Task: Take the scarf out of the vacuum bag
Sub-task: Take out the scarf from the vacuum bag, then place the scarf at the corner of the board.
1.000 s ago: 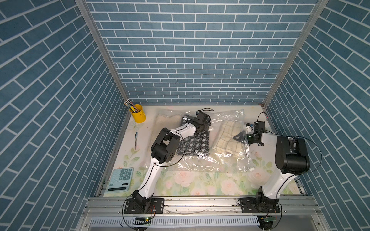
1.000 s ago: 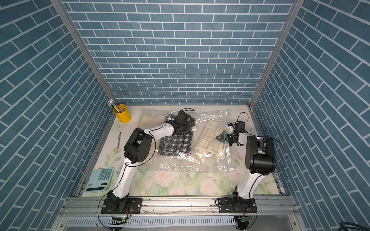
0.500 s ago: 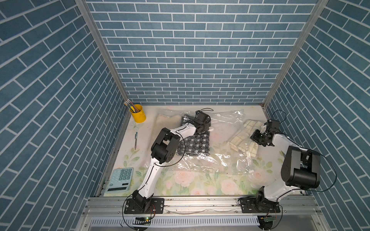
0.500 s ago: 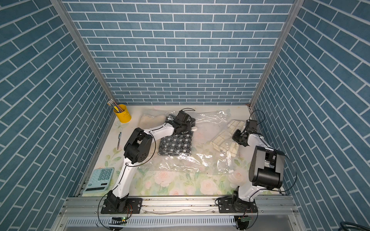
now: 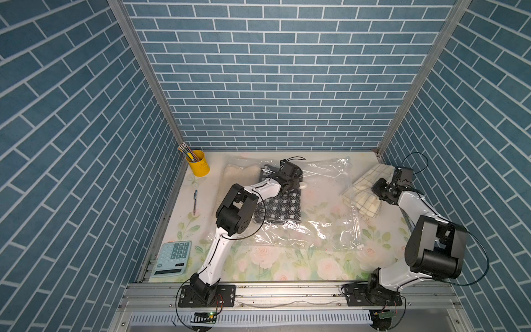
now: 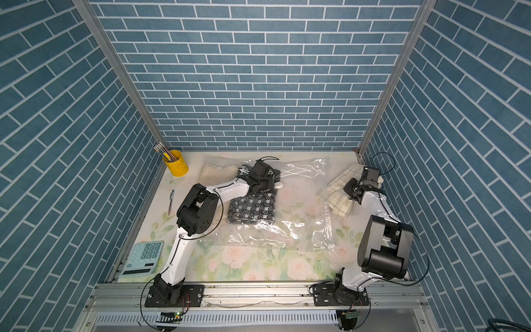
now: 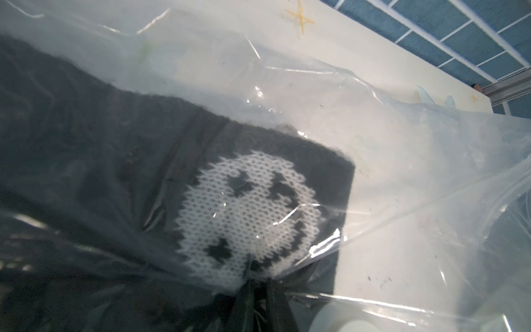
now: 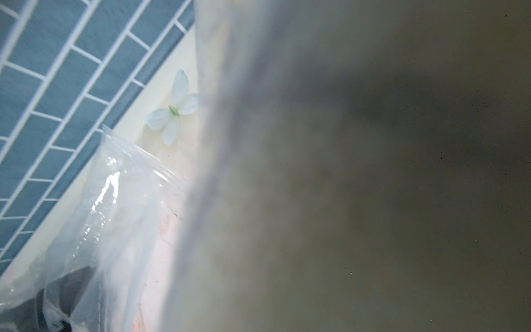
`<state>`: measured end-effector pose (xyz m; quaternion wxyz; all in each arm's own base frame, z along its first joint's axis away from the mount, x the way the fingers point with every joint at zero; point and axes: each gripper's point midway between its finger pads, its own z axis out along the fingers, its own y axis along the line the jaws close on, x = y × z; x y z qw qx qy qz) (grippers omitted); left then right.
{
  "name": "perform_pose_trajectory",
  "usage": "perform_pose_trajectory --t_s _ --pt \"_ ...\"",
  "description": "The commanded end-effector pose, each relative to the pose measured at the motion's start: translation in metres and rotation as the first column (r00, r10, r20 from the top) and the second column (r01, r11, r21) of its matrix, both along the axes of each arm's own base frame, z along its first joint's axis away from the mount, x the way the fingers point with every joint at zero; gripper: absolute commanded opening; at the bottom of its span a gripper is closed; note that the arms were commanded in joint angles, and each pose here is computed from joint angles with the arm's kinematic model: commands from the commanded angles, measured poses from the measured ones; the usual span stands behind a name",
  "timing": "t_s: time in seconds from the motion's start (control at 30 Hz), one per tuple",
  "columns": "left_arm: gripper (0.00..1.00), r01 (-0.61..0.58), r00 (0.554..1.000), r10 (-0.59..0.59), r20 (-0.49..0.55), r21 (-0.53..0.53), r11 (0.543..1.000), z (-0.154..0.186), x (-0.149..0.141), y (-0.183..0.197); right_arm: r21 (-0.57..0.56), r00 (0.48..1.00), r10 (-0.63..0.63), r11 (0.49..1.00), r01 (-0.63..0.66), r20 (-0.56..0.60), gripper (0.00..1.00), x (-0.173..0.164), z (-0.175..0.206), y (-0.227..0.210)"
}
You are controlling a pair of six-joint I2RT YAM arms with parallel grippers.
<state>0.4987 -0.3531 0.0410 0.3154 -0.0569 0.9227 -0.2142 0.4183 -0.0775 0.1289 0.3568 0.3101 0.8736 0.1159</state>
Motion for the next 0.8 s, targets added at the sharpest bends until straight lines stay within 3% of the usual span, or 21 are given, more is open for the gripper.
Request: perform_pose_trajectory --t_s 0.0,0.27,0.57,0.77 --pt "0.15 0.038 0.979 -0.015 -0.204 0.111 0.993 -0.063 -0.045 0.017 0.013 0.972 -0.074 0.997 0.073 0.223 0.00 0.027 0.056 -0.012" --pt "0.15 0.039 0.978 -0.014 -0.206 0.115 0.993 -0.063 -0.047 0.017 0.067 0.912 -0.194 0.981 0.182 0.362 0.00 0.051 0.069 -0.026" --pt "0.15 0.041 0.980 -0.019 -0.200 0.108 0.993 -0.057 -0.047 0.013 0.133 0.886 -0.263 0.964 0.229 0.382 0.00 0.083 0.029 -0.025" --pt "0.15 0.045 0.980 -0.022 -0.199 0.109 0.993 -0.055 -0.047 0.011 0.158 0.909 -0.147 0.983 0.091 0.389 0.00 0.129 0.026 -0.003"
